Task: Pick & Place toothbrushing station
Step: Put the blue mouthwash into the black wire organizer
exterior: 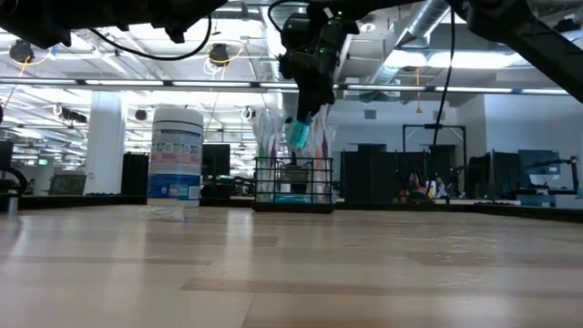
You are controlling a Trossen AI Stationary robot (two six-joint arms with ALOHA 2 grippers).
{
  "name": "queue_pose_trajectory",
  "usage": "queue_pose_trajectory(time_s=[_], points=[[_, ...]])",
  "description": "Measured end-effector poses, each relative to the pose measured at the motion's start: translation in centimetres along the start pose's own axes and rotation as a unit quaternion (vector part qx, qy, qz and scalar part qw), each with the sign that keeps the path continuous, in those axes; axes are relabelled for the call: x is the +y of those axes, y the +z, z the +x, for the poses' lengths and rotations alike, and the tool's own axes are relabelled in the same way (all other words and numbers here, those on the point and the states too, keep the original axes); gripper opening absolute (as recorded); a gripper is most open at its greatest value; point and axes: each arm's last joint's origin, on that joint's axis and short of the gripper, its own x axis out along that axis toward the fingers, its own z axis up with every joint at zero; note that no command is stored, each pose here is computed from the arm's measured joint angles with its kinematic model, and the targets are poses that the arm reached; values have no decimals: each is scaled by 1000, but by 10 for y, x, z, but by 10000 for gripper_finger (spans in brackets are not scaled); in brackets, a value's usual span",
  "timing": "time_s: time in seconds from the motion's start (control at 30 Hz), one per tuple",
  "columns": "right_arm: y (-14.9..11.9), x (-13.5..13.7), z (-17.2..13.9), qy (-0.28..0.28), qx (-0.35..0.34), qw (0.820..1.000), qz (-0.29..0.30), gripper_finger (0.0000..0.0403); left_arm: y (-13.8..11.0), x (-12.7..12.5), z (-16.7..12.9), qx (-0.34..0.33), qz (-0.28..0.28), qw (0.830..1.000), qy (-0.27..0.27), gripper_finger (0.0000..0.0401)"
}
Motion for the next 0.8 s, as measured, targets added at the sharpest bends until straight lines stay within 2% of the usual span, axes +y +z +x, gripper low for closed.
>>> queue_pose_trajectory(time_s=[0.37, 0.47, 0.8], points=[[-1, -3, 24, 3, 36, 999, 0, 81, 0, 0, 0, 2, 0, 1000, -1, 112], [3, -3, 23, 1, 17, 1000, -4, 81, -1, 0, 0, 4, 1, 1000, -2, 112], [3, -3, 23, 2, 16, 1000, 0, 81, -1, -1, 0, 5, 1, 1000, -3, 112]])
